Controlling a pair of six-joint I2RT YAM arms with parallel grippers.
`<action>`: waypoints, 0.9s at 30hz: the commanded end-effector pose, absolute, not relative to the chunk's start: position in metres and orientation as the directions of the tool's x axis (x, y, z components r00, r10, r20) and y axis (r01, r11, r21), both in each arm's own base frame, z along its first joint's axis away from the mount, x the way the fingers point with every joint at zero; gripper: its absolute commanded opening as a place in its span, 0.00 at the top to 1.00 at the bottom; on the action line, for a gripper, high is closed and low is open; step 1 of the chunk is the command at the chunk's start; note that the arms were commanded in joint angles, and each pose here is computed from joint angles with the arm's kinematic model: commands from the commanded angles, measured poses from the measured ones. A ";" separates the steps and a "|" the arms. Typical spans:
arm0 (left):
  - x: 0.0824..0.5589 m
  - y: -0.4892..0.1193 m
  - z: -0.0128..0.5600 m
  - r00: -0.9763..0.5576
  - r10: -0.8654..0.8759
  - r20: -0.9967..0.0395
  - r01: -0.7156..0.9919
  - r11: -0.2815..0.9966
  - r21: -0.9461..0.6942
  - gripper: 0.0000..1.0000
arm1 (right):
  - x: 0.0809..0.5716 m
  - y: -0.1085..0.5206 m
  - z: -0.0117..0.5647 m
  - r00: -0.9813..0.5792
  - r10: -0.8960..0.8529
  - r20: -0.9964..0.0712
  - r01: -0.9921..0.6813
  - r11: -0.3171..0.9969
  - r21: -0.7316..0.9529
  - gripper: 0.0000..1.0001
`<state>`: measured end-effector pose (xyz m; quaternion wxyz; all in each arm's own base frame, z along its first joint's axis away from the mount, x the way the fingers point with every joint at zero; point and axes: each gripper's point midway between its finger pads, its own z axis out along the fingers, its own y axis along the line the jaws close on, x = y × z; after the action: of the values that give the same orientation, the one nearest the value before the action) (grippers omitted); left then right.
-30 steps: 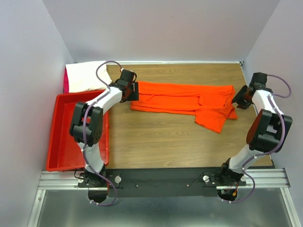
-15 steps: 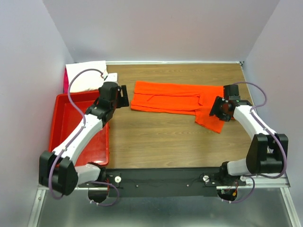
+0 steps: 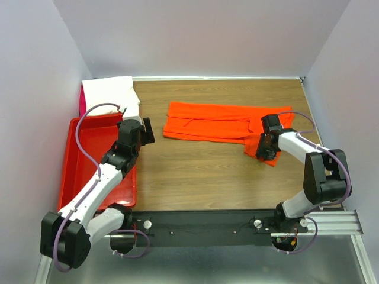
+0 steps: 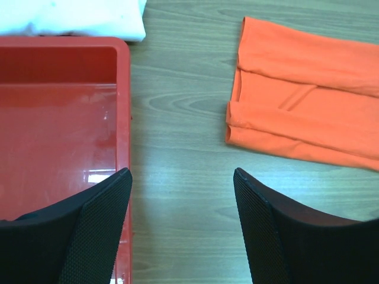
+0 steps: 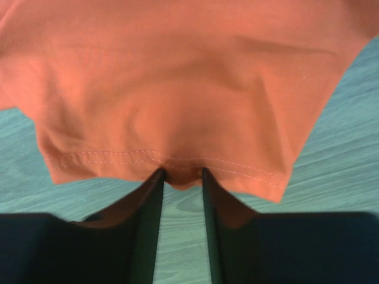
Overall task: Fold and stack the t-shirts
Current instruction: Fold the tshirt
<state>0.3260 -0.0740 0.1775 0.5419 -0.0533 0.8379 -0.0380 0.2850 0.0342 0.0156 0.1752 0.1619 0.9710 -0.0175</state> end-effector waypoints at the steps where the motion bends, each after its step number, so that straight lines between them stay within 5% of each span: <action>1: 0.336 -0.069 0.189 -0.351 -0.133 -0.927 -0.076 0.991 -0.113 0.26 | 0.277 0.029 -0.005 -0.886 0.322 -0.333 0.350 0.936 -0.025 0.66; 5: 0.336 -0.070 0.190 -0.346 -0.130 -0.929 -0.073 0.991 -0.112 0.31 | 0.283 0.027 0.002 -0.876 0.322 -0.360 0.353 0.935 -0.023 0.95; 7: 0.336 -0.071 0.189 -0.350 -0.128 -0.928 -0.068 0.992 -0.111 0.32 | 0.294 0.028 0.017 -0.864 0.309 -0.396 0.342 0.940 -0.012 0.99; 15: 0.338 -0.072 0.183 -0.366 -0.118 -0.923 -0.066 0.993 -0.101 0.32 | 0.357 0.023 0.083 -0.798 0.259 -0.544 0.322 0.947 -0.021 0.99; 27: 0.336 -0.073 0.174 -0.388 -0.105 -0.916 -0.057 0.994 -0.090 0.31 | 0.454 0.016 0.075 -0.798 0.165 -0.579 0.300 0.943 -0.144 0.99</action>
<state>0.3350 -0.0740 0.1752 0.5474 -0.0488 0.8350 -0.0283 0.4341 0.0242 0.0716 0.2823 0.1378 0.9461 -0.0790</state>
